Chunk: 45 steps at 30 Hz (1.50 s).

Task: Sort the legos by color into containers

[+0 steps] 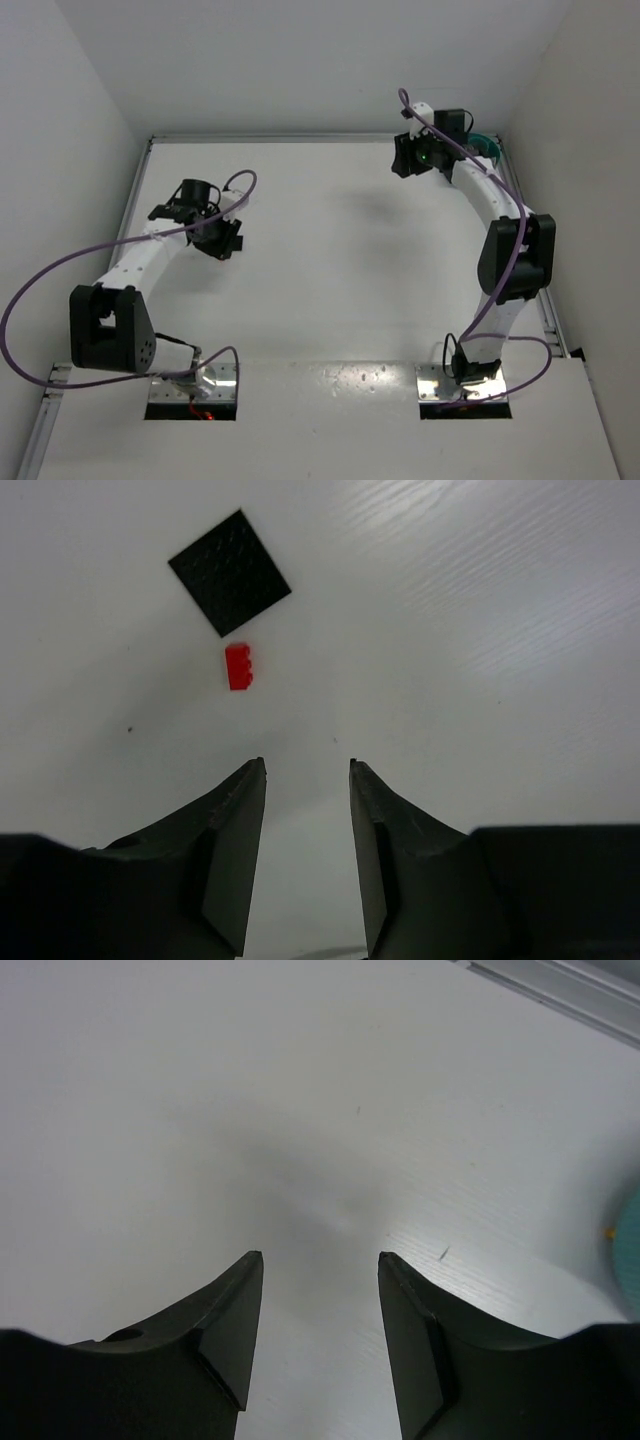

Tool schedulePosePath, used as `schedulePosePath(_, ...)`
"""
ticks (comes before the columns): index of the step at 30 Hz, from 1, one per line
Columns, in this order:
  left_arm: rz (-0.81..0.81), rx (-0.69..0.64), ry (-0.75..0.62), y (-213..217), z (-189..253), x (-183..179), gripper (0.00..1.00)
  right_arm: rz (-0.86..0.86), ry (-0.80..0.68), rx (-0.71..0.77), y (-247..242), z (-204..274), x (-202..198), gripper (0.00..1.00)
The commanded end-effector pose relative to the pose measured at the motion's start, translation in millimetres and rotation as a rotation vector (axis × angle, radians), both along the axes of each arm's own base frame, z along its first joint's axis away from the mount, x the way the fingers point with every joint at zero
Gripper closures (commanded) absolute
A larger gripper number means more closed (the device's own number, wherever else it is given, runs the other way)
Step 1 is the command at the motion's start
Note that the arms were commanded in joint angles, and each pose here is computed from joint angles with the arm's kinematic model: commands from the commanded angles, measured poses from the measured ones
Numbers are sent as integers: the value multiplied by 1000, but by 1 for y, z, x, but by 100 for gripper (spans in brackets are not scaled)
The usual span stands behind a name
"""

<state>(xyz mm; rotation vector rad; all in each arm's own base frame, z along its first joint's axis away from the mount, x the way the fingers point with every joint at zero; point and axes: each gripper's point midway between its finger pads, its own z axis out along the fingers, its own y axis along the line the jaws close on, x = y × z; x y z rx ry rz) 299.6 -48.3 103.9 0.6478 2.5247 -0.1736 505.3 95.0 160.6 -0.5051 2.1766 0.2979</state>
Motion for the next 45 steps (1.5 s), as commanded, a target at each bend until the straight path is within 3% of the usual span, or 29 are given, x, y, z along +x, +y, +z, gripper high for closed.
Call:
schedulePosePath(1,32,76,64,23,-17,-5,56,44,-18,72,15,14,-8,50)
schedulePosePath(18,108,104,153,31,-76,22,58,61,2,63,15,14,-20,50)
schedulePosePath(29,163,116,166,47,-88,40,51,46,-8,51,11,17,-19,50)
schedulePosePath(35,99,79,163,38,-89,46,51,39,9,44,10,8,-17,50)
schedulePosePath(41,69,57,169,33,-92,45,63,39,0,44,10,12,-16,50)
schedulePosePath(45,55,28,170,27,-91,45,77,53,-8,57,13,14,-15,50)
